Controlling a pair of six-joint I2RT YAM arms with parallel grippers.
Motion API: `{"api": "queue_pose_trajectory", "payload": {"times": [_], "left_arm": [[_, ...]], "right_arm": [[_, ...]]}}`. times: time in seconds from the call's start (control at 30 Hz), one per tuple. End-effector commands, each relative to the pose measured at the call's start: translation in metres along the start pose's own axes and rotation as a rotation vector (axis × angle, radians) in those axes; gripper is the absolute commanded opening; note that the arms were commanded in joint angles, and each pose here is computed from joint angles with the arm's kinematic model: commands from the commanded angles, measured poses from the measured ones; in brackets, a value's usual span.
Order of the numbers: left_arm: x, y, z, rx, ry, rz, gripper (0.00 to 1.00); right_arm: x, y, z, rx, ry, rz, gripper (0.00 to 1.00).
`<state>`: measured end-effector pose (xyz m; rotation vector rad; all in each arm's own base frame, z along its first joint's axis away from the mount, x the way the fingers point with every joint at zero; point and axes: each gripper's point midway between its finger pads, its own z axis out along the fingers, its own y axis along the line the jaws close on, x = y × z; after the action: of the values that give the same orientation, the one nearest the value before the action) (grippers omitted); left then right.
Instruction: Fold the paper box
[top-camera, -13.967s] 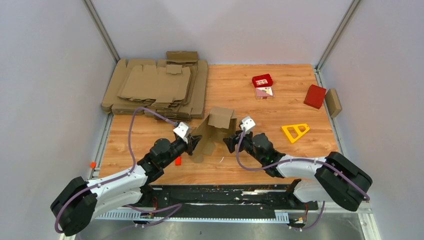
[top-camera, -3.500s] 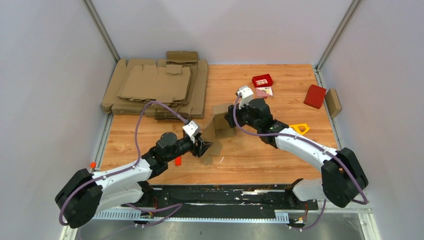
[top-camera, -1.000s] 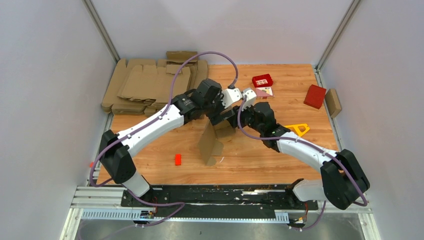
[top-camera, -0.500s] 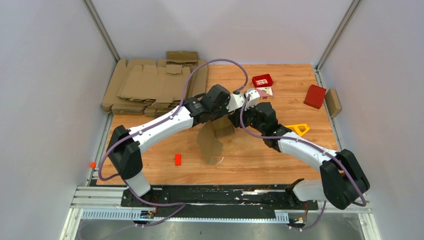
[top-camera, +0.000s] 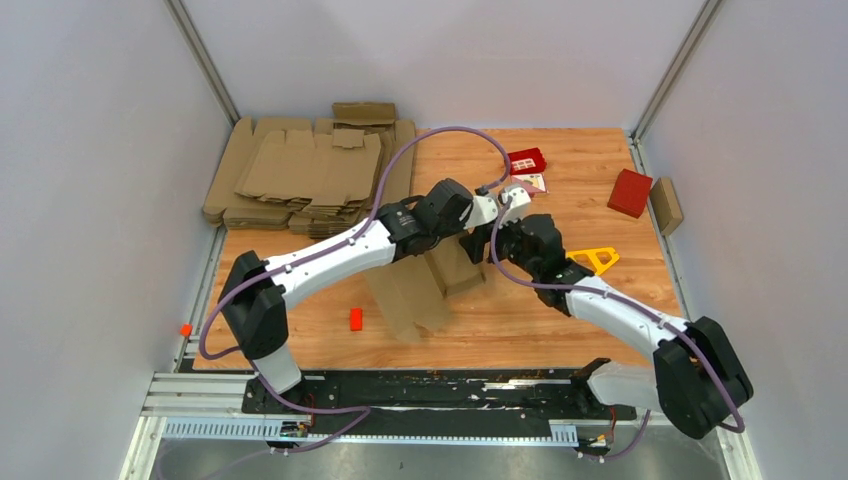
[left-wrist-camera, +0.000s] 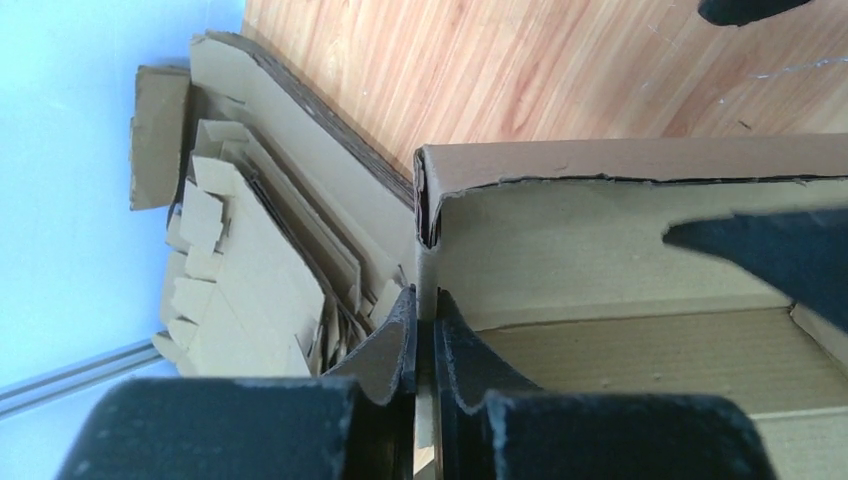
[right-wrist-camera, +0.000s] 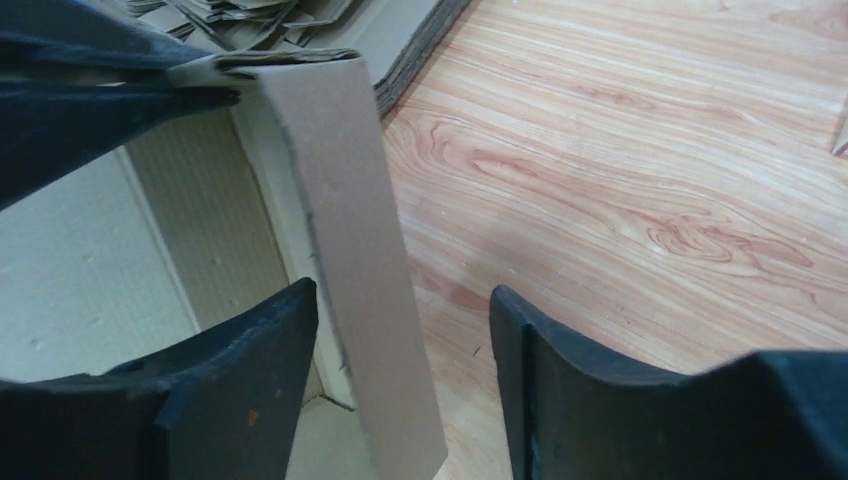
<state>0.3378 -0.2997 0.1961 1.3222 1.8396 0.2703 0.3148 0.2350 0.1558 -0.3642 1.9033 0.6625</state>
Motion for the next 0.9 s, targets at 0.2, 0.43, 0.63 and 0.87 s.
{"api": "queue_pose_trajectory", "payload": {"times": [0.2, 0.43, 0.63, 0.87], "left_arm": [[0.018, -0.026, 0.021, 0.049, 0.084, -0.072, 0.0], [0.037, -0.071, 0.044, 0.187, 0.154, -0.093, 0.0], [0.046, -0.093, 0.059, 0.24, 0.164, -0.098, 0.1], [0.054, -0.109, 0.075, 0.266, 0.182, -0.093, 0.29]], "right_arm": [[-0.025, 0.025, -0.047, -0.072, -0.08, 0.009, 0.87], [0.004, -0.006, -0.067, 0.11, 0.0, 0.1, 0.85], [0.031, -0.027, -0.072, 0.224, 0.039, 0.179, 0.75], [0.062, -0.03, -0.064, 0.225, 0.117, 0.209, 0.73]]}}
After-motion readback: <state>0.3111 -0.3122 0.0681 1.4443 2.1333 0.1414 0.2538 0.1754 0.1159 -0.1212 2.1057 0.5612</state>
